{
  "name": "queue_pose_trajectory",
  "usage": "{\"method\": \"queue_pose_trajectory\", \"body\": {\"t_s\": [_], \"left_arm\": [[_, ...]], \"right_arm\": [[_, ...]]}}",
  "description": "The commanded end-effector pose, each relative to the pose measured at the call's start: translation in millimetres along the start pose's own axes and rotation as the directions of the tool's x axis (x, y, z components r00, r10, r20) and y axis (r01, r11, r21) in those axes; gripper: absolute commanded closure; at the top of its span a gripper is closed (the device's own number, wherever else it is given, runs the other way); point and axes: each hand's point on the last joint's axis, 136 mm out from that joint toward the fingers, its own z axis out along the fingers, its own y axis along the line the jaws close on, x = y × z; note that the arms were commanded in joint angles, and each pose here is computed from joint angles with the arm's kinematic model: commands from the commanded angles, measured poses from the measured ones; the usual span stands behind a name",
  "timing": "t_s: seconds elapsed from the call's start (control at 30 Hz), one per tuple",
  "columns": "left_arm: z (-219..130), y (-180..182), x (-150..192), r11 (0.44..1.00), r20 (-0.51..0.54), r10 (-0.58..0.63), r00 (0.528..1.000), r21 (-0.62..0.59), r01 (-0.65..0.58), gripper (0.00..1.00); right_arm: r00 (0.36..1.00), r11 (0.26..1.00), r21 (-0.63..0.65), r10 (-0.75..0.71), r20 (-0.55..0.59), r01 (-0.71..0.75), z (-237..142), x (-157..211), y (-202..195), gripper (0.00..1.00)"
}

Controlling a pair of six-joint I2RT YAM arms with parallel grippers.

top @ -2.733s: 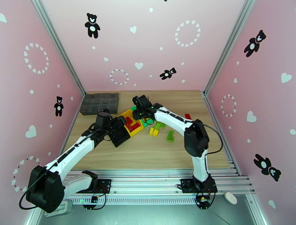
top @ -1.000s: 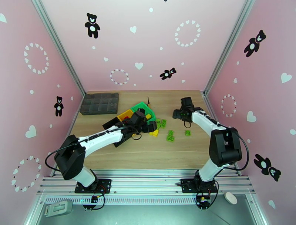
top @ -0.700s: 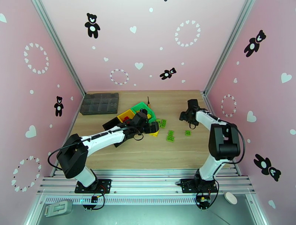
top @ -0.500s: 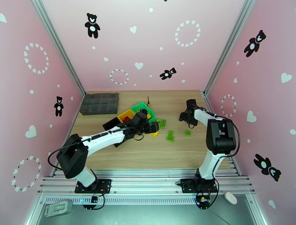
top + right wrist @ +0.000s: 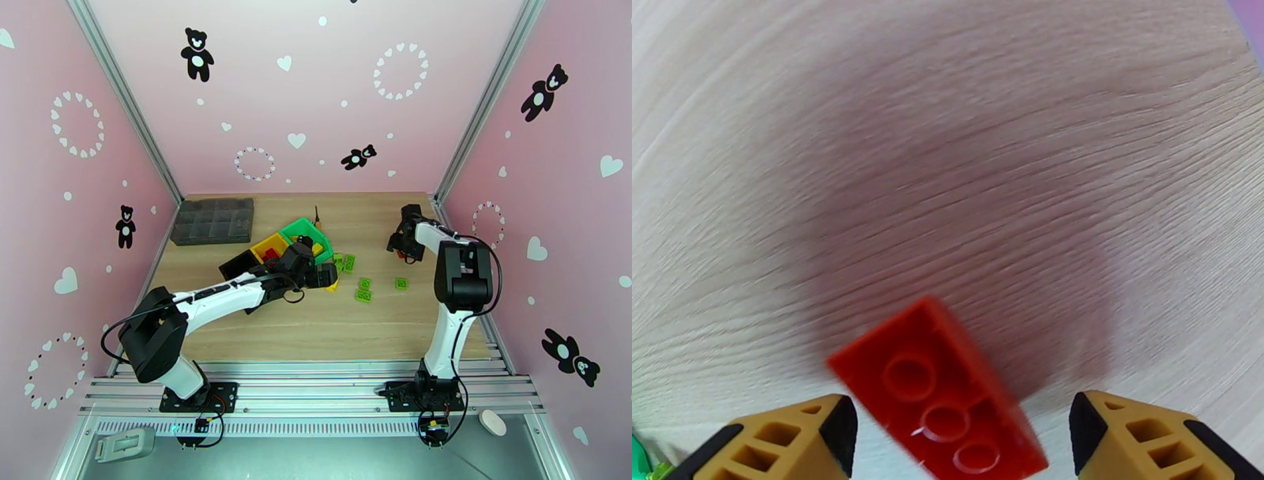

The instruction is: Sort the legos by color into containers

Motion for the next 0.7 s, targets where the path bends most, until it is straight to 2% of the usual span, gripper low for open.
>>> {"method": "queue_pose_trajectory", "body": {"t_s": [0.0,0.37,0.67], "left_arm": [[-7,-7,1,0.999,0.007,-0.001,1.0,0.032,0.001,0.02],[-11,-7,-2,1.0,0.02,0.0,1.0,0.027,-0.001,0.01],[-28,3,-15,1.0,0.062,-0.007,0.998,0.0,0.007,0.02]], "right_arm": [[0.999,1.0,-0.002,-0.001,-0.04,0.001,5,-2,-1,0.28],[0.998,0.998,-0.058,0.01,-0.055,-0.013,9,0,5,0.5],[1.0,0.994,-0.111,-0.016,0.0,0.016,-14,10,21,0.72]]}}
